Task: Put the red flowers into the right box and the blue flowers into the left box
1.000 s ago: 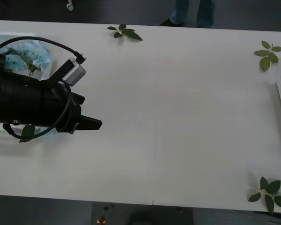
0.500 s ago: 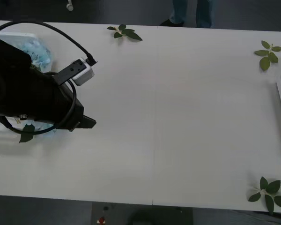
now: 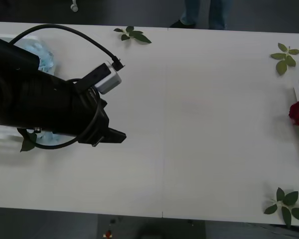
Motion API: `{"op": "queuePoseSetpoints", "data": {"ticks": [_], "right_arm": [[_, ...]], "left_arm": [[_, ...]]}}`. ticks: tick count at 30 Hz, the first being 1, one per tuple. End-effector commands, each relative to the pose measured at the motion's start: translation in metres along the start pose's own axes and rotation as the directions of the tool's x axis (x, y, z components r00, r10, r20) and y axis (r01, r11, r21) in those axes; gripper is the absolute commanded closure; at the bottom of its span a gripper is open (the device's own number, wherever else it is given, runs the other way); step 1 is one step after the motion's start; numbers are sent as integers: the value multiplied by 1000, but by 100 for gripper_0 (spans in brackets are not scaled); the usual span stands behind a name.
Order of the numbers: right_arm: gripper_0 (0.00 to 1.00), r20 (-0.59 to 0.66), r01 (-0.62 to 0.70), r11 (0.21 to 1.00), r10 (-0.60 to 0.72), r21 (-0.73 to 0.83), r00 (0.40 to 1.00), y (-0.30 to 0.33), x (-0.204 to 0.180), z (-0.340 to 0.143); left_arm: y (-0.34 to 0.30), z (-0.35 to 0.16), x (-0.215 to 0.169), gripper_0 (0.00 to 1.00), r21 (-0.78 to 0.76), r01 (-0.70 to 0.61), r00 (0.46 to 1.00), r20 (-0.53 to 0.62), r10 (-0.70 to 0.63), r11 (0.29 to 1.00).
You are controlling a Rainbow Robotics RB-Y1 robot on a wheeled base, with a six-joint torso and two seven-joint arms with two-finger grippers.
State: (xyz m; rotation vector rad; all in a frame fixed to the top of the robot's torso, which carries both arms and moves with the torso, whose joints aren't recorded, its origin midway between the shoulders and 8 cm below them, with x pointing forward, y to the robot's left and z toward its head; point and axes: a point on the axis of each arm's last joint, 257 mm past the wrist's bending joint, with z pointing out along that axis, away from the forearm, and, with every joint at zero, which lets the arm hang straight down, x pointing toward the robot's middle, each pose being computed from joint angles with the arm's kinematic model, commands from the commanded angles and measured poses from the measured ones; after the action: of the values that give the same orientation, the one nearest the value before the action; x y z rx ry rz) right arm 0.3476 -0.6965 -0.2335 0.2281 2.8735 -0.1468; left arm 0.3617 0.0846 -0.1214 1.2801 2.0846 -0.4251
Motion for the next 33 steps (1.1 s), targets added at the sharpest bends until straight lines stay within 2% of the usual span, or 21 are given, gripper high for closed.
{"op": "queuePoseSetpoints", "data": {"ticks": [1,11,17,21,25,28,30,31,33], "right_arm": [[4,45,-3,998,6,-62,999,15,-17,-15],[3,66,49,960,-32,-274,997,57,-37,-106],[3,168,213,880,-154,-424,974,125,-79,-156],[4,255,348,825,-256,-446,933,167,-111,-181],[4,355,581,707,-465,-403,811,227,-136,-202],[4,425,761,573,-634,-304,646,281,-140,-217],[3,460,824,512,-688,-242,562,305,-140,-222],[4,502,871,453,-718,-189,483,331,-137,-228],[3,572,902,398,-705,-170,419,368,-130,-232]], "left_arm": [[-11,1,3,0,58,-9,1000,-2,9,998],[-31,13,-7,0,136,-27,999,38,22,990],[-32,20,3,0,176,-105,994,4,106,979],[-33,22,9,0,191,-130,991,-6,134,973],[-30,29,14,0,174,-141,989,-22,147,975],[-29,37,14,0,154,-152,987,-29,158,976],[-28,40,13,0,142,-159,986,-33,165,977],[-25,41,12,0,129,-163,985,-37,169,978],[-23,42,12,0,117,-166,984,-40,172,979]]}}
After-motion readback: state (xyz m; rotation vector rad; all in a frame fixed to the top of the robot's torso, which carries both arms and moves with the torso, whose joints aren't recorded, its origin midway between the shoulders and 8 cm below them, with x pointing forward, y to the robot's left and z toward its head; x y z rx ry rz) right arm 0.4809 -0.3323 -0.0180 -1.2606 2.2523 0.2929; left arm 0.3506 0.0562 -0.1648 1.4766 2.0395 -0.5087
